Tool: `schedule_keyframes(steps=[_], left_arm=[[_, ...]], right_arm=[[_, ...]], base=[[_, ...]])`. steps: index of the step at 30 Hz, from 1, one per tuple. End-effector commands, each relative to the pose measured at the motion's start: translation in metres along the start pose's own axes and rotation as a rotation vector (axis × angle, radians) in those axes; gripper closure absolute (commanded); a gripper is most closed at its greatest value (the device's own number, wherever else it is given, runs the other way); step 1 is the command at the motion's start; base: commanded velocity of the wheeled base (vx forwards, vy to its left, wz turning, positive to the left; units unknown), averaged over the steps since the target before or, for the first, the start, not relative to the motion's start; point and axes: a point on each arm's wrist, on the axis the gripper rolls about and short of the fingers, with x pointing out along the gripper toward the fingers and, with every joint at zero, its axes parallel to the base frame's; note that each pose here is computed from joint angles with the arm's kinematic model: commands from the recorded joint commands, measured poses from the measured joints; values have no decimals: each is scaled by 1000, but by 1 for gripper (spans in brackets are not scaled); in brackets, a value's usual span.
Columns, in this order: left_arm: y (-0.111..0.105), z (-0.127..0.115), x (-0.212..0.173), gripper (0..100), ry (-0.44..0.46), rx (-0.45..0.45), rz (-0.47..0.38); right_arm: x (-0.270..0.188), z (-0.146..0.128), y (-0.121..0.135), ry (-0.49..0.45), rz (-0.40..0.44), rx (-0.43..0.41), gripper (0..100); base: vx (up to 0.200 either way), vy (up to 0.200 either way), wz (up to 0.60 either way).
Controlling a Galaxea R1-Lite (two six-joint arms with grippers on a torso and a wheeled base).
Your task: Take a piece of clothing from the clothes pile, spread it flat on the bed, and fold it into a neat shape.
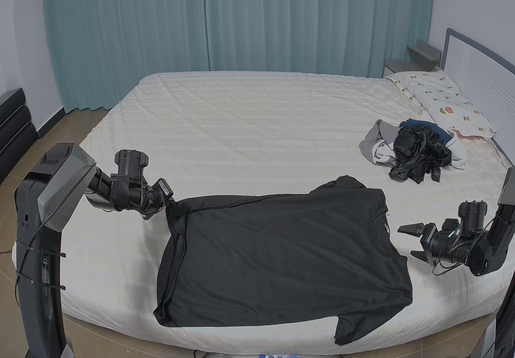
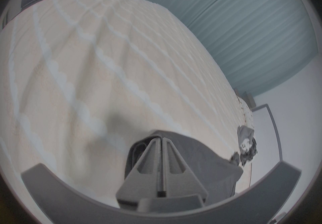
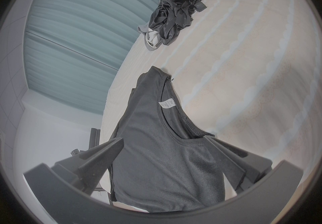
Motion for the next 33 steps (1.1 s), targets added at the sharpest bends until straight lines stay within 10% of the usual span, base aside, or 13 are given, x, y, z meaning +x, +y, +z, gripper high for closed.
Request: schedule_keyframes(steps=[1,23,24,33], left_arm=[[1,9,9,100,-42,-44,0],[9,31,35,100,-119,-129,-23],[9,32,34,0,-121,-129,-25],[18,43,26,0,-141,-158,-12]], right_arm=[[0,0,0,0,1,-1,0],[3,-1,-3,9,-7,6,0],[3,-1,-3,9,-7,6,0],[2,-2,-3,11,-7,6,0]], base=[[0,0,0],[0,0,0],[0,0,0],[0,0,0]])
